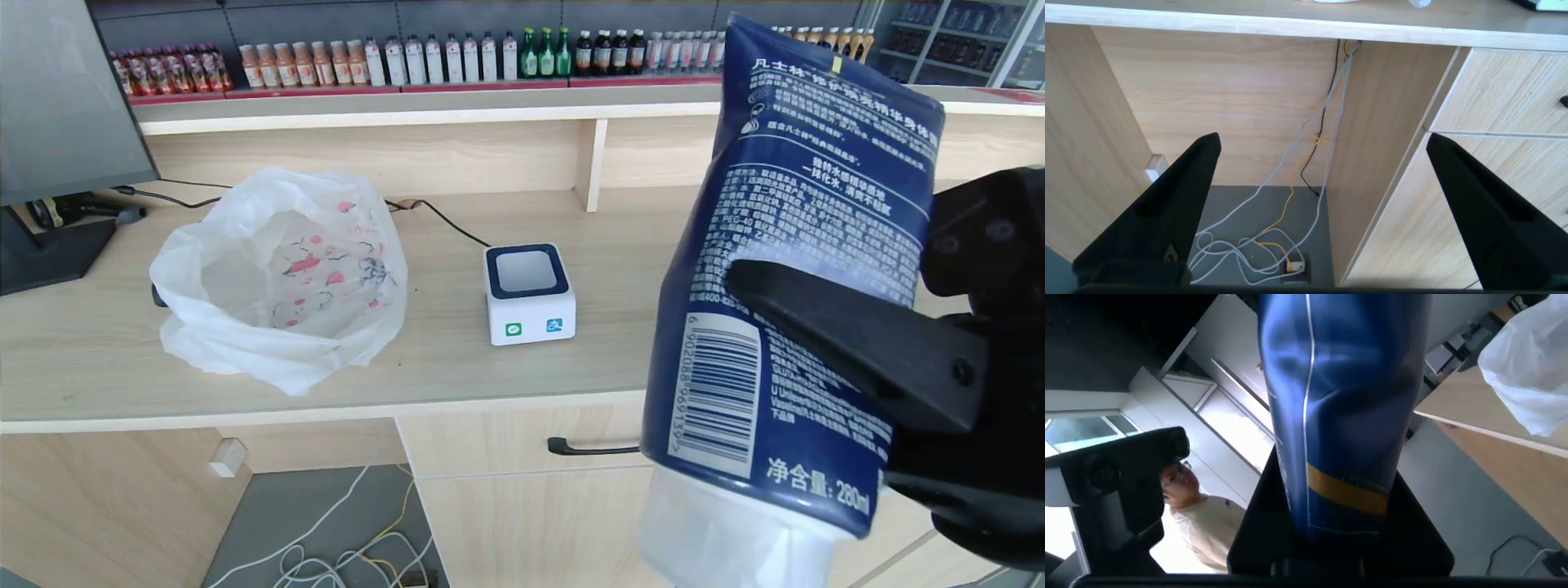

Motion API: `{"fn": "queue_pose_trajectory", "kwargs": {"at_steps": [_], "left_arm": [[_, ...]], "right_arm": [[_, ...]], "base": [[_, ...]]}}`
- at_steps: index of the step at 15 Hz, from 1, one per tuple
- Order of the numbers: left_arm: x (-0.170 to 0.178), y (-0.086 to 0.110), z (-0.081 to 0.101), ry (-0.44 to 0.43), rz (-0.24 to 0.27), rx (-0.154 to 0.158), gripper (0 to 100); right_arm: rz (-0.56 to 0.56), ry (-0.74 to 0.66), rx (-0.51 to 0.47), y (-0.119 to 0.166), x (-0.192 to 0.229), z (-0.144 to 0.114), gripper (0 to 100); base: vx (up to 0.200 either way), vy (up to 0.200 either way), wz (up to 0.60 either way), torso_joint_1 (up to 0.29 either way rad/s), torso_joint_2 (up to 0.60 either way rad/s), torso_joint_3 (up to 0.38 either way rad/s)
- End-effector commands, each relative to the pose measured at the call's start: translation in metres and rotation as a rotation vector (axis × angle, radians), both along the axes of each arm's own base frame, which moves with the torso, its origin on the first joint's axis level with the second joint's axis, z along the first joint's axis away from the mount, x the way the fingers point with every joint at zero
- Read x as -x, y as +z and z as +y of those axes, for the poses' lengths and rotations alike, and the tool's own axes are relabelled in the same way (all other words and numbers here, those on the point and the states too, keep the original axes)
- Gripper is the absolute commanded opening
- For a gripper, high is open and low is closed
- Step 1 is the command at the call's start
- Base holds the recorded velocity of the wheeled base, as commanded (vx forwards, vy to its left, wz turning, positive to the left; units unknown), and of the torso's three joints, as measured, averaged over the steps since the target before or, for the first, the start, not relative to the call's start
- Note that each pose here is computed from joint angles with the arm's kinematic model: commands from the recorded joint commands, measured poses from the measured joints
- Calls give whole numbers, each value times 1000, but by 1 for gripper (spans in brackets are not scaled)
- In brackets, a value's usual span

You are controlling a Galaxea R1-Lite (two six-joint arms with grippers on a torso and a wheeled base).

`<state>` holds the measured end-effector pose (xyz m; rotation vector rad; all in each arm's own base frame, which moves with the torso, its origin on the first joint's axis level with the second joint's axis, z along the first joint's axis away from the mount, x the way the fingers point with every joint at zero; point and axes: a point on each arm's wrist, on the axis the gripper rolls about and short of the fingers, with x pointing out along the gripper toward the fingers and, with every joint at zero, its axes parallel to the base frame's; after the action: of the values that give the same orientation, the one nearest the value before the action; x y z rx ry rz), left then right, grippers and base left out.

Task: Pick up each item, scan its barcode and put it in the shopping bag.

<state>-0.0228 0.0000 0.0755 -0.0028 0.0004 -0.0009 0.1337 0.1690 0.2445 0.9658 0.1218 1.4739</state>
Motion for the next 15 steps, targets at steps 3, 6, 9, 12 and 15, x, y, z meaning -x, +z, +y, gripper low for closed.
{"fn": "queue_pose_trajectory", "kwargs": {"at_steps": [3,6,9,12,15], "left_arm": [[0,0,0,-1,0,0,100],[0,0,0,1,0,0,100],[0,0,0,1,0,0,100],[0,0,0,-1,0,0,100],[0,0,0,1,0,0,100]], "right_arm": [[9,18,-8,3,-7,12,0],[8,17,-7,2,-7,11,0],[5,17,-10,3,-6,11,0],[5,17,-10,3,-6,10,0],[5,19,-10,3,-6,11,0]], "base": [[0,0,0,0,0,0],[0,0,0,0,0,0],[0,0,0,0,0,0],[0,0,0,0,0,0],[0,0,0,0,0,0]]}}
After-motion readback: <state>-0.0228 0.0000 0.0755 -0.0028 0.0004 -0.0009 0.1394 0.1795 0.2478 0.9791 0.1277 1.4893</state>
